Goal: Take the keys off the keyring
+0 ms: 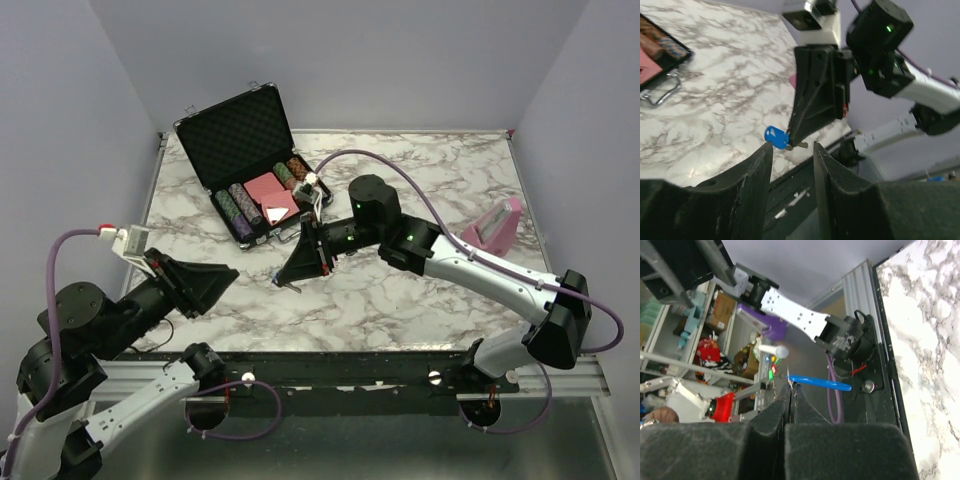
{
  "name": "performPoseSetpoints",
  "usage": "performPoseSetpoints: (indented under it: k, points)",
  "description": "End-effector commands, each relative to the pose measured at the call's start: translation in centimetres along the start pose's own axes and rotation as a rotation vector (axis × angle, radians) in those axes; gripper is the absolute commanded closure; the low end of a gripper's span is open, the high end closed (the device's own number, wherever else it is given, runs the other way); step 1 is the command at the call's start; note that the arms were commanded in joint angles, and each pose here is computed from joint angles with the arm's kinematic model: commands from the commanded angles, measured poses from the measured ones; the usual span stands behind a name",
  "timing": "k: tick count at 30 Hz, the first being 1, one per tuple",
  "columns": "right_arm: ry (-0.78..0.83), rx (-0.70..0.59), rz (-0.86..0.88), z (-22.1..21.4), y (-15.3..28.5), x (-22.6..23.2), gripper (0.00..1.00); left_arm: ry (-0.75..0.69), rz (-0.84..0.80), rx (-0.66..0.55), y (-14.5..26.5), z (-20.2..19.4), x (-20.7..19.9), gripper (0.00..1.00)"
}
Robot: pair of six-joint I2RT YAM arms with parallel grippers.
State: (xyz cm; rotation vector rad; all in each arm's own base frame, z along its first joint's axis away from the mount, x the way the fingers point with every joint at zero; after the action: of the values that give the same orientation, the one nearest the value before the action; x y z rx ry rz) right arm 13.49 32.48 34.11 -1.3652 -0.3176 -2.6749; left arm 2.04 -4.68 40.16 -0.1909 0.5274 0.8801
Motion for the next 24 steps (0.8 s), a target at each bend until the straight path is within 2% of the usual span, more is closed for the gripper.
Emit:
performPoseSetpoints:
  k: [1, 8, 15, 24]
  points:
    - [0.051, 0.142, 0.014, -1.3, 1.2, 1.6, 0.99, -0.166, -0.333, 0.150, -0.8, -0.4, -2.3, 0.54]
    - [0.096, 0.206, -0.042, -2.2, 1.6, 2.8, 0.99, -0.196, -0.439, 0.288, -2.9, -0.5, -3.5, 0.55]
    - [0.129, 0.182, -0.050, -2.7, 2.2, 3.9, 0.99, -0.185, -0.470, 0.337, -3.5, -0.9, -3.6, 0.60]
    - [0.158, 0.177, -0.044, -2.7, 2.8, 5.6, 0.99, -0.177, -0.502, 0.415, -4.4, -2.1, -3.4, 0.59]
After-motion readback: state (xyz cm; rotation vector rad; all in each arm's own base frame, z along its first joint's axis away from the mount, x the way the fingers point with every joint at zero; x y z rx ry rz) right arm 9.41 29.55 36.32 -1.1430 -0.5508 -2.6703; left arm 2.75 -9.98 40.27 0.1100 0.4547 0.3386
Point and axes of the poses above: each gripper's point midway between its finger pads, its own y axis back along the fingers, its own x axis along the line the jaws close on, z = x × y, the point moved 10 cm from there along y, back along the fingers, and after that the axes turned 8 degrees about -y, right-handed, at the moved point
